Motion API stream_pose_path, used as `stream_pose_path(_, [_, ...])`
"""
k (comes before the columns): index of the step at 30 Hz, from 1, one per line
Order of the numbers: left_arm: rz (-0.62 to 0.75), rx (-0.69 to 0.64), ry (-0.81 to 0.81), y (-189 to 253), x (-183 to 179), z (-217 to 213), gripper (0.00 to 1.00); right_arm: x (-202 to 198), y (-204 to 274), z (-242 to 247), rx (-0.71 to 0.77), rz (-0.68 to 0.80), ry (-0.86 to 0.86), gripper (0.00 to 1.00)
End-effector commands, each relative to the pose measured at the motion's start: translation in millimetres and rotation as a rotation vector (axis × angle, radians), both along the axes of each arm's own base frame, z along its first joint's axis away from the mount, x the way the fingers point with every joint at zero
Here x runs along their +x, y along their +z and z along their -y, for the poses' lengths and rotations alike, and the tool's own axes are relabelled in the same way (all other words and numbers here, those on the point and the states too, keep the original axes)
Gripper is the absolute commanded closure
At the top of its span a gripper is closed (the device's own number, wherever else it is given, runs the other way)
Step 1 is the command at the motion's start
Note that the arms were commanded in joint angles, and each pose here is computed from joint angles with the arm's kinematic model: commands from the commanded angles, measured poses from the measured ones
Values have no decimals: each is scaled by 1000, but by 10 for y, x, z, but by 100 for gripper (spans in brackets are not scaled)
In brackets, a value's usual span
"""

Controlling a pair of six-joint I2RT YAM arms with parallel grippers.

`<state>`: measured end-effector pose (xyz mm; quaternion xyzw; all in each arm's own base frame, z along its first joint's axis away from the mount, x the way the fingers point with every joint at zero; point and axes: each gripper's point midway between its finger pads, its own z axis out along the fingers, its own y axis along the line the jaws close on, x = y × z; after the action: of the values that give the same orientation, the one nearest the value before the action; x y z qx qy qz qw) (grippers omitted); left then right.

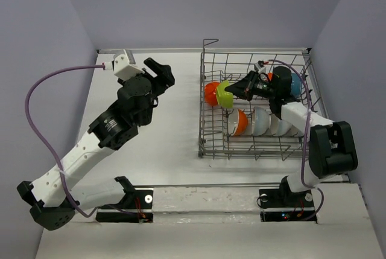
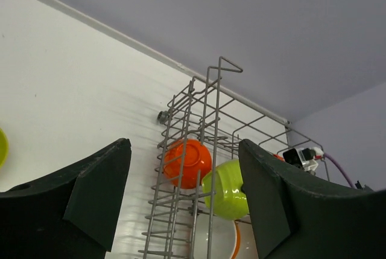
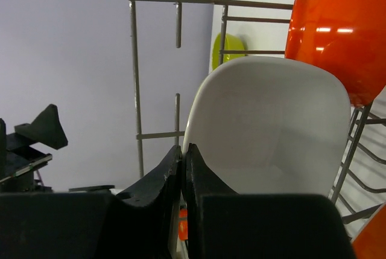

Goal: Load the bowls into the dish rack
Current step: Turn the bowl upside down over the dish rack.

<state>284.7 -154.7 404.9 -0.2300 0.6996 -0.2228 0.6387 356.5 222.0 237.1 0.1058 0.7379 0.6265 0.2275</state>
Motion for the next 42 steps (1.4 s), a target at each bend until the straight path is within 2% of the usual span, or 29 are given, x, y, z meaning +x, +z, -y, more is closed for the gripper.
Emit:
stream_pose_path(1, [43,-30,-52,118,82,119,19,-10,108,-163,-63,84,66,99])
stream_pose_path(6, [25,-14,-81,-14,180,206,19,-22,-40,-289,-66,44,109,99])
stream_pose_path(18, [-20,22,-129,-246,401,396,19,-74,-56,-373,-53,23,148,99])
stream_pose_path(24, [-23,23,-132,-271,427,409,19,-134,-26,-429,2,10,180,99])
stream_pose_path(42, [-27,19,-131,-278,421,375,19,-179,-307,-472,-33,-45,179,99])
